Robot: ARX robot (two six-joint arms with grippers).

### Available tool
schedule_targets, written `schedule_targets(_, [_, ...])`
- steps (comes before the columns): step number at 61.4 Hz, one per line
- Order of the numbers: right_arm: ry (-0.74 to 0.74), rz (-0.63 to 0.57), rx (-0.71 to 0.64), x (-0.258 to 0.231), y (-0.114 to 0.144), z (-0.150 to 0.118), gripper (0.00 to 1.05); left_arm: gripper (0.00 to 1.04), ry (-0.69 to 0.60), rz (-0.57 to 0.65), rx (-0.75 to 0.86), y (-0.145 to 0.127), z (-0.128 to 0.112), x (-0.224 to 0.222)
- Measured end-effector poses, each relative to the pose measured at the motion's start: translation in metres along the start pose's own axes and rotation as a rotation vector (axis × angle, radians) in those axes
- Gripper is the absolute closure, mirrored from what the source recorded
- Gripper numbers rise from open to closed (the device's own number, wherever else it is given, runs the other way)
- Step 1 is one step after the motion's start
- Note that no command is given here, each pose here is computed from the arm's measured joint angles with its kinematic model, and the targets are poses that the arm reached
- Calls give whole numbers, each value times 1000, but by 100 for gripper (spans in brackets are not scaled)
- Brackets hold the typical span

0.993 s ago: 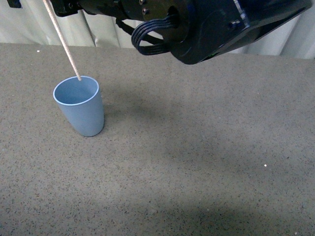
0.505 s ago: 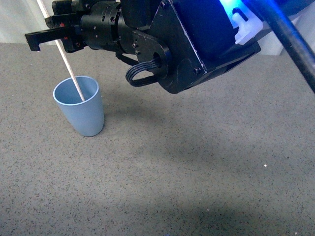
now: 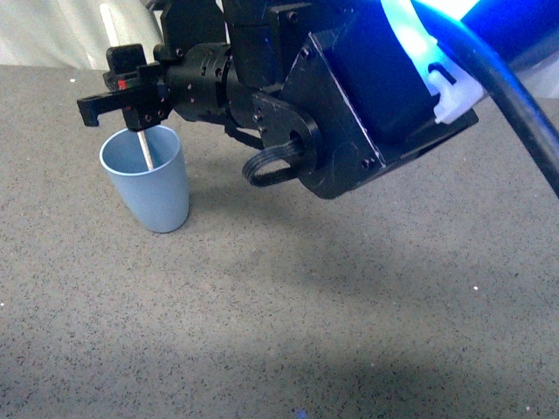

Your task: Transfer chopsticks to blue cup

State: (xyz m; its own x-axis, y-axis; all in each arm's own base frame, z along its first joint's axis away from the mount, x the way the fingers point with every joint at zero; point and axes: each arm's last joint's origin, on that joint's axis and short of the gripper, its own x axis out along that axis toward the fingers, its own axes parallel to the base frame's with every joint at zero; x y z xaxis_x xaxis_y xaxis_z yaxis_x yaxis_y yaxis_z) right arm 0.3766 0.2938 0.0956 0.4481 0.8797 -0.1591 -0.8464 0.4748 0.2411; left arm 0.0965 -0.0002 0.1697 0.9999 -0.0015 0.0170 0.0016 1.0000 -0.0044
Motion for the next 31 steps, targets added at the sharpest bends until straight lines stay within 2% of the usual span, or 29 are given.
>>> schedule_targets(5, [-7, -2, 2, -7, 2, 3, 45, 7, 0, 0, 0, 0, 0, 0])
schedule_targets(9, [-35, -22, -8, -17, 5, 12, 29, 7, 0, 0, 0, 0, 0, 0])
schedule_targets(17, [-83, -125, -11, -39, 4, 26, 8, 7, 0, 0, 0, 0, 0, 0])
schedule_targets(24, [-110, -283, 44, -66, -8, 35, 10, 7, 0, 0, 0, 0, 0, 0])
schedule_targets(31, [-92, -497, 253, -100, -39, 32, 9, 7, 0, 0, 0, 0, 0, 0])
